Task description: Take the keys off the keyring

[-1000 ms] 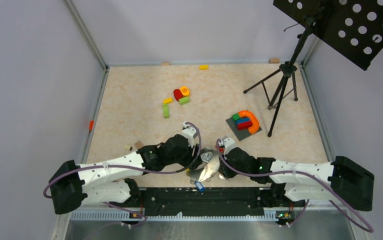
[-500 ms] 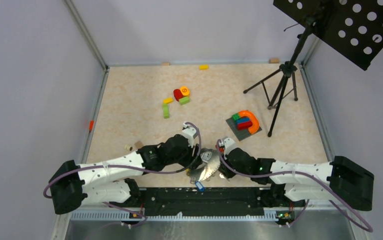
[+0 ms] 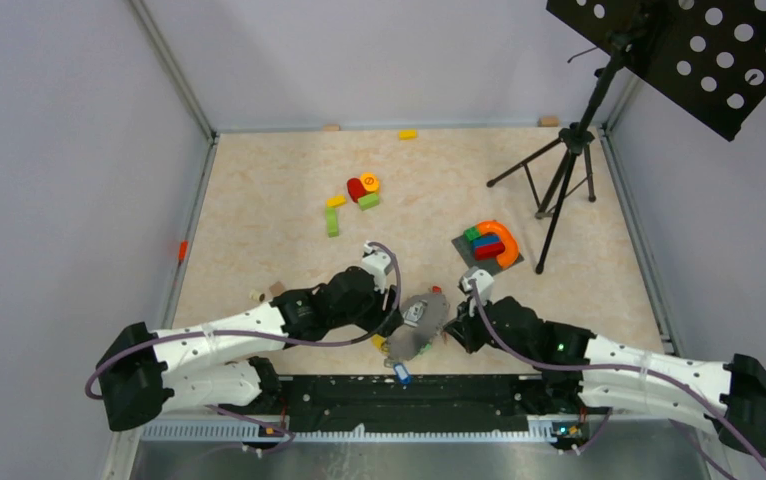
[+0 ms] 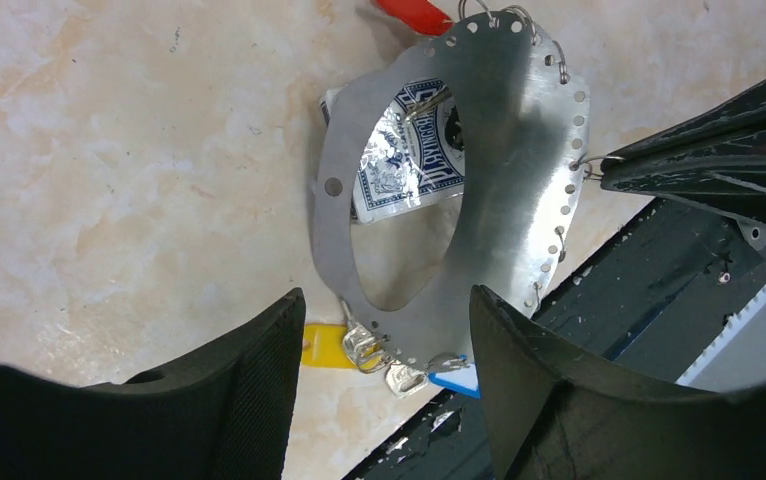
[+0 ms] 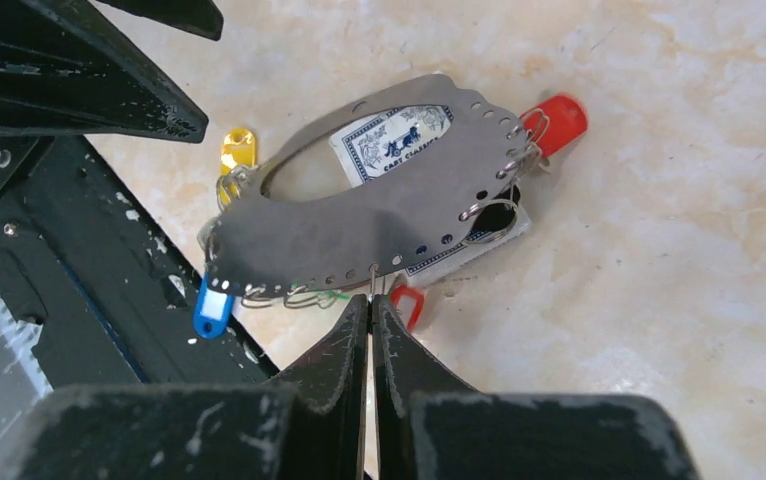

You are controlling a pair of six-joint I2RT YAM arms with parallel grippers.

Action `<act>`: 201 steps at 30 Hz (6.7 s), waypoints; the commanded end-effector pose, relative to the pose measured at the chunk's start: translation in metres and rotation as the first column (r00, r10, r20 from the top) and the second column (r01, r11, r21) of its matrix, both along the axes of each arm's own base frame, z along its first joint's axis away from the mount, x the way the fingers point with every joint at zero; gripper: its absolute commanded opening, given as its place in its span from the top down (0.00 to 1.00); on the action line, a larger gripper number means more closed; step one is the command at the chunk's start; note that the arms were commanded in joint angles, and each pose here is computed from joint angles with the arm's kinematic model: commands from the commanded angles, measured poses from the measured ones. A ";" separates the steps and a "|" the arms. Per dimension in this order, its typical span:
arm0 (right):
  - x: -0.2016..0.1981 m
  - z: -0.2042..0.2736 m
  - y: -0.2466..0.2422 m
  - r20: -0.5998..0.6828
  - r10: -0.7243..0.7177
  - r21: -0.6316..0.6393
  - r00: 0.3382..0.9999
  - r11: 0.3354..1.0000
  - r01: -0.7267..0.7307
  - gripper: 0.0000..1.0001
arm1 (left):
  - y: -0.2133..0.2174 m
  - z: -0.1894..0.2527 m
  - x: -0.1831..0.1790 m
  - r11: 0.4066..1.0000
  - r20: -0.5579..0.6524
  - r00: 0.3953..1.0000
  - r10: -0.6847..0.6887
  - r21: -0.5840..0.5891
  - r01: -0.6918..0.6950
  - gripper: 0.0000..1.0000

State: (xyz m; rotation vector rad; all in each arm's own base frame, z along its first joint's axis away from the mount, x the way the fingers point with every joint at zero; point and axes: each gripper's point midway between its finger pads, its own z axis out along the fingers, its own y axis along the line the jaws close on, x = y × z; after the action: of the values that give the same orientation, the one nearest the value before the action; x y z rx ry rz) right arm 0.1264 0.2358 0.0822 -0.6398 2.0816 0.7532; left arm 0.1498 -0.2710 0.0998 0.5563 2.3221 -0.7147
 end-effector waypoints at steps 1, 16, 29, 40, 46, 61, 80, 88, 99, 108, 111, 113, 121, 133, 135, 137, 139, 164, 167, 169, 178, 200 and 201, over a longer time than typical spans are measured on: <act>0.003 0.033 -0.004 0.088 0.007 0.036 0.996 0.999 -0.010 1.00 | -0.008 0.036 0.011 0.997 0.076 0.997 0.007 -0.079 -0.001 0.35; -0.004 0.134 0.027 0.287 0.132 0.227 0.949 0.953 -0.202 1.00 | -0.004 0.124 0.004 0.949 0.265 0.964 -0.017 -0.300 0.099 0.35; -0.010 0.200 0.058 0.420 0.203 0.314 0.885 0.882 -0.351 1.00 | 0.018 0.190 -0.010 0.895 0.427 0.904 -0.002 -0.402 0.192 0.29; -0.008 0.203 0.066 0.399 0.198 0.330 0.895 0.880 -0.342 1.00 | 0.011 0.173 -0.029 0.863 0.497 0.858 -0.131 -0.369 0.346 0.35; -0.013 0.214 0.066 0.413 0.228 0.324 0.882 0.868 -0.376 1.00 | 0.013 0.193 -0.056 0.736 0.721 0.673 -0.162 -0.366 0.569 0.39; -0.035 0.240 0.076 0.450 0.347 0.312 0.823 0.802 -0.509 1.00 | 0.002 0.206 -0.086 0.586 0.908 0.374 -0.189 -0.201 0.785 0.65; 0.008 0.151 0.048 0.231 0.115 0.201 0.966 0.966 -0.163 1.00 | 0.053 0.174 0.008 0.809 0.532 0.802 0.270 -0.577 0.111 0.44; 0.019 0.105 0.031 0.113 -0.016 0.147 0.993 0.989 -0.001 0.80 | 0.065 0.112 0.022 0.847 0.279 0.890 0.362 -0.498 -0.188 0.34; 0.018 0.064 0.036 -0.027 -0.056 0.024 0.998 0.998 0.056 0.71 | 0.092 0.038 0.024 0.786 -0.004 0.823 0.568 -0.296 -0.544 0.31; 0.019 0.126 0.054 -0.125 -0.109 0.206 0.986 0.969 0.133 0.86 | 0.102 0.035 0.022 0.768 -0.022 0.798 0.602 -0.256 -0.587 0.30; 0.004 0.178 0.068 -0.123 0.000 0.383 0.992 0.922 0.048 1.00 | 0.102 0.037 0.022 0.766 -0.025 0.799 0.601 -0.267 -0.585 0.31; 0.001 0.209 0.068 -0.139 0.005 0.468 0.990 0.881 0.061 1.00 | 0.103 0.038 0.021 0.762 -0.028 0.796 0.604 -0.271 -0.588 0.31; 0.003 0.274 0.053 -0.224 -0.033 0.675 0.974 0.716 0.180 1.00 | 0.103 0.040 0.022 0.757 -0.030 0.793 0.609 -0.277 -0.592 0.31; 0.027 0.299 0.029 0.095 -0.186 0.661 0.978 0.746 0.078 1.00 | 0.103 0.042 0.024 0.759 -0.019 0.794 0.608 -0.278 -0.588 0.32; 0.037 0.305 0.021 0.280 -0.225 0.582 0.933 0.813 0.021 1.00 | 0.103 0.044 0.025 0.758 -0.013 0.793 0.609 -0.285 -0.587 0.33; 0.046 0.312 0.015 0.474 -0.236 0.487 0.849 0.873 -0.029 1.00 | 0.103 0.047 0.025 0.762 0.000 0.797 0.604 -0.291 -0.578 0.33; 0.045 0.317 0.015 0.676 -0.146 0.332 0.723 0.935 -0.122 1.00 | 0.105 0.050 0.026 0.762 0.012 0.795 0.607 -0.294 -0.577 0.34; -0.074 0.387 0.021 0.758 0.383 -0.606 -0.528 0.713 -0.353 1.00 | 0.118 0.086 0.033 0.777 0.203 0.792 0.576 -0.438 -0.453 0.38; -0.069 0.387 0.022 0.737 0.409 -0.626 -0.538 0.712 -0.317 1.00 | 0.118 0.086 0.034 0.778 0.206 0.791 0.576 -0.436 -0.453 0.38; -0.068 0.388 0.022 0.738 0.406 -0.623 -0.540 0.718 -0.311 1.00 | 0.118 0.085 0.033 0.776 0.203 0.790 0.578 -0.437 -0.455 0.37; -0.077 0.392 0.022 0.787 0.337 -0.564 -0.516 0.733 -0.380 1.00 | 0.121 0.082 0.033 0.752 0.164 0.779 0.605 -0.438 -0.492 0.35; -0.045 0.339 0.048 0.913 0.387 -0.230 0.133 0.755 -0.614 1.00 | 0.139 0.051 0.028 0.640 -0.014 0.686 0.727 -0.346 -0.686 0.31; -0.044 0.330 0.052 0.902 0.383 -0.178 0.201 0.753 -0.634 1.00 | 0.137 0.045 0.027 0.641 -0.030 0.686 0.727 -0.327 -0.694 0.31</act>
State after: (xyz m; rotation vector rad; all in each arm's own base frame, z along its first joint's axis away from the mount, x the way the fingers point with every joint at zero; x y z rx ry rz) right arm 0.0739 0.2737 0.4321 -1.4212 0.3570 0.4719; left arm 0.1788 -0.1387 0.1525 -0.3327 1.9566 -0.6276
